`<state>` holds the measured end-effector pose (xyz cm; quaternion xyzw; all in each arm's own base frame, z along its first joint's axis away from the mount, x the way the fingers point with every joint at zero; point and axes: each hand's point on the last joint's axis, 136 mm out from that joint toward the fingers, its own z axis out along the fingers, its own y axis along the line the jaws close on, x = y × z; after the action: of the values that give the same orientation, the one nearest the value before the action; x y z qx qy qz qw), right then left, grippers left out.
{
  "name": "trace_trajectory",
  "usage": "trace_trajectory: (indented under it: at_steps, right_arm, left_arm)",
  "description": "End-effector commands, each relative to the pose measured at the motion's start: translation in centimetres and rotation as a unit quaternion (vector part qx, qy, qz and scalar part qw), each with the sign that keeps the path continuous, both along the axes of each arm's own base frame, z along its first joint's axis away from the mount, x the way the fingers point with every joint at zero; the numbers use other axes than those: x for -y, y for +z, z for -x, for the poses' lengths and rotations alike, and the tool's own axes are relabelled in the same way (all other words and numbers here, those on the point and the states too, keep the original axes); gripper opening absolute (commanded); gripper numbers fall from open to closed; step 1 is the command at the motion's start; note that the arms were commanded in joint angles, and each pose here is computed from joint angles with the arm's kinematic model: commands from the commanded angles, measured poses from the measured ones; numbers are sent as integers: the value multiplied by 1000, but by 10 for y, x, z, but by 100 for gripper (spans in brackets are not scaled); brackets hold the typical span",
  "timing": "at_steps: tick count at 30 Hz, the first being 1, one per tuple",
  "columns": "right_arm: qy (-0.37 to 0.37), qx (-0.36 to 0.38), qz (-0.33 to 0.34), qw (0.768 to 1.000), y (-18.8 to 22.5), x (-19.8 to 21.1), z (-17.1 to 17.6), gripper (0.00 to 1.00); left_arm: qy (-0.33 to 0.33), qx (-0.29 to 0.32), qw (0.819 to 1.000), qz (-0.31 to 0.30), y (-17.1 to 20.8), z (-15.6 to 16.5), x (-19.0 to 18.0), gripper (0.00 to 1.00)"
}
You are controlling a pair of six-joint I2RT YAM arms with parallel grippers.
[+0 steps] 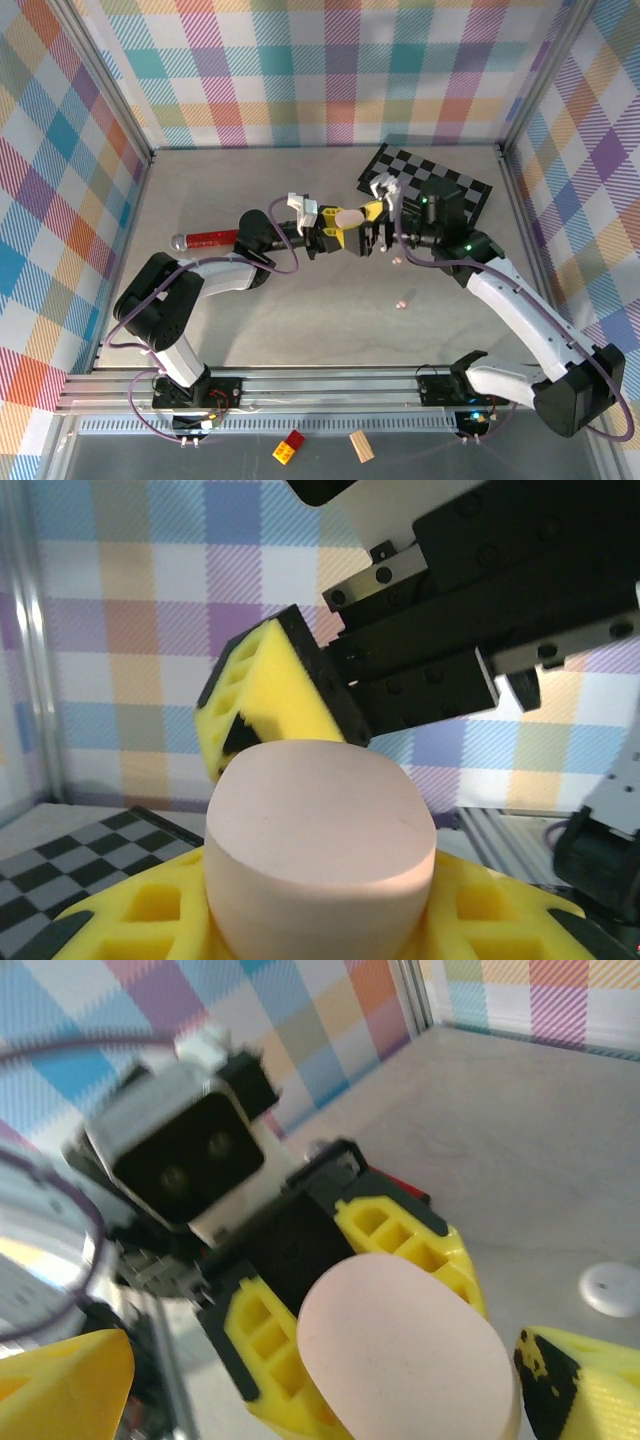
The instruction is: Insert the wireless bluetooth earbuds into the charging case
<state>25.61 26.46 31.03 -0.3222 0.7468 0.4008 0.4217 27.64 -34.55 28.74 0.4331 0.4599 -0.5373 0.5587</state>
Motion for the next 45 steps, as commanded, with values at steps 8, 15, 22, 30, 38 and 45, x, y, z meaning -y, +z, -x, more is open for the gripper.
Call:
trace_trajectory:
  at_steps: [8, 15, 22, 30, 38, 45]
  right_arm:
    - [-37, 101, 123, 987, -14, 23, -16, 98]
    - [-71, 105, 111, 986, -6, 28, -25, 97]
    - [-97, 106, 106, 984, 0, 39, -30, 97]
    - [-111, 113, 104, 982, 5, 41, -36, 96]
    - [-126, 134, 96, 978, 17, 43, -43, 97]
    - [-144, 126, 100, 977, 25, 45, -51, 96]
  left_arm:
    - [-47, 7, 999, 5, 14, 22, -7, 32]
    - [-52, 7, 999, 2, 12, 25, -8, 32]
    - [-51, 9, 999, 2, 13, 26, -11, 32]
    - [-52, 13, 999, 2, 11, 29, -13, 32]
    - [-56, 13, 998, 1, 11, 31, -13, 32]
    - [-55, 13, 998, -3, 7, 30, -13, 32]
